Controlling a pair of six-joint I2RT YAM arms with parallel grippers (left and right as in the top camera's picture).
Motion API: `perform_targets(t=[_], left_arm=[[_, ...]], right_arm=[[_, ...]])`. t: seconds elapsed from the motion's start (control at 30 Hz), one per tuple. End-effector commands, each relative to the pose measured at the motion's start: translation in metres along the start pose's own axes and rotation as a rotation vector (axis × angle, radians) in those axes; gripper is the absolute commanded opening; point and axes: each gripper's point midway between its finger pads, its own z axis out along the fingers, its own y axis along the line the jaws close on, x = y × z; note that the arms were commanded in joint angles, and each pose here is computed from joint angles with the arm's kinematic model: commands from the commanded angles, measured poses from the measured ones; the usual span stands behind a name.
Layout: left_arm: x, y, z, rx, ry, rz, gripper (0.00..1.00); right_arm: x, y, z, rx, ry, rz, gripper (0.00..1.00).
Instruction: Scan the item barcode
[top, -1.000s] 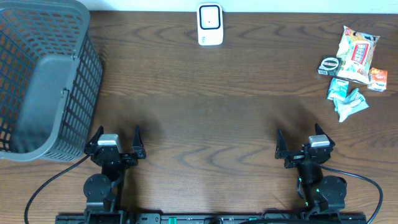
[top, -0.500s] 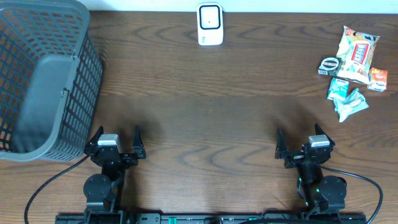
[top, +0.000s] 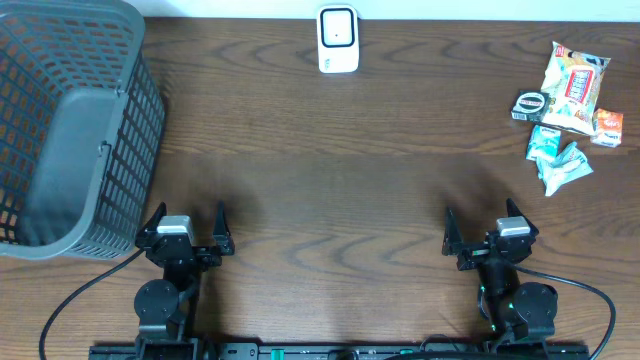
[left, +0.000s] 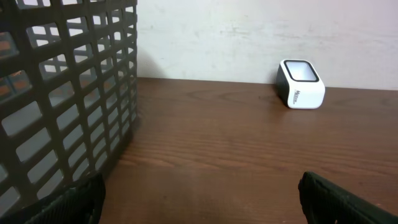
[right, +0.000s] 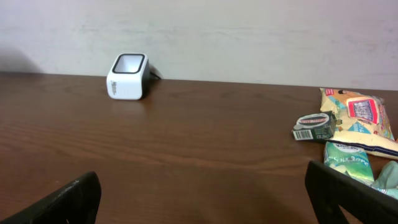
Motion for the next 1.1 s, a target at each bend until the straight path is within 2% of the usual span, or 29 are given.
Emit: perform_targets(t=[0.0,1.07], left_arm=[[0.0145,0.0025,0.0002,-0.010,0.048,0.015,0.98],[0.0145,0.0025,0.0002,-0.010,0.048,0.015,0.98]], right_arm=[[0.0001,-0.0012,-0.0003,0.003,-0.001,0.006,0.99],[0.0020,-0.0070,-0.0005,0.036,0.007,0.026,0.99]])
